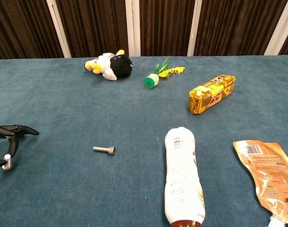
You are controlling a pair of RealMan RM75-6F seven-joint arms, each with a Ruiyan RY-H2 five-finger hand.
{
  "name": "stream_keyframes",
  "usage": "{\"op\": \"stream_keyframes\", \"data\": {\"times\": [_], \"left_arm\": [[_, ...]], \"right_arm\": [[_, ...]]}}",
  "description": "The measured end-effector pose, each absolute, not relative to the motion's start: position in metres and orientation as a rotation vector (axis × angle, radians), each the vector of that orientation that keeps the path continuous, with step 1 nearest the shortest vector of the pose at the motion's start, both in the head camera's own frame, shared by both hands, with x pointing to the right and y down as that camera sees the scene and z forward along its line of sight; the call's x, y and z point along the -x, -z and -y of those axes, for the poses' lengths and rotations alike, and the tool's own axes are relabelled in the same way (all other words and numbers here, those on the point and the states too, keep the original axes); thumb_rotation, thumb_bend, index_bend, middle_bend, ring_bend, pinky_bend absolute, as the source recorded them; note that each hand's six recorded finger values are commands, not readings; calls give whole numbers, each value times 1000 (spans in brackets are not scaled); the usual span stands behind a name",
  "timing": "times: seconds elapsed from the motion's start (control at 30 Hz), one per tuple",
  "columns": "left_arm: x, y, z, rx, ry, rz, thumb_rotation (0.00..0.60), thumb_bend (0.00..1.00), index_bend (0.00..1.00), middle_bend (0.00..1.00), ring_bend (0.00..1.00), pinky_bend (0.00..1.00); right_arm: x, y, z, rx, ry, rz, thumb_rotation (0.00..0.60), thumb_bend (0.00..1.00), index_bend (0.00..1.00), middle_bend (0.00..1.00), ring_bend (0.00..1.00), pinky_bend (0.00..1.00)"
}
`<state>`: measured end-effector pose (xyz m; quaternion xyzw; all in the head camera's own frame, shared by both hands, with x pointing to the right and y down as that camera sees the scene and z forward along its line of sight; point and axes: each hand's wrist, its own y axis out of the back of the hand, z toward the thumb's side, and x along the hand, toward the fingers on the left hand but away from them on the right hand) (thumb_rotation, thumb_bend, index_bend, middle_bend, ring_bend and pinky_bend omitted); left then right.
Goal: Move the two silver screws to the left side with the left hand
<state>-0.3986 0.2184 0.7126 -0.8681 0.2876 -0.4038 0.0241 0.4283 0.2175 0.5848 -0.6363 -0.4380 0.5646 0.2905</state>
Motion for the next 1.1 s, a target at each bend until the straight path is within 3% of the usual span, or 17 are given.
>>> {"op": "stream_keyframes", "data": {"times": [0.57, 1.1], "left_arm": [[401, -705, -216, 2728, 1215, -908, 600, 529, 571, 73, 0, 0], [402, -707, -218, 2729, 1242, -843, 600, 421, 535, 71, 0, 0]], "right_arm": [[-429, -585, -217, 1689, -1510, 1184, 600, 113, 160, 68, 18, 0], [-429, -583, -218, 1687, -1506, 1197, 600, 113, 161, 67, 18, 0]]}}
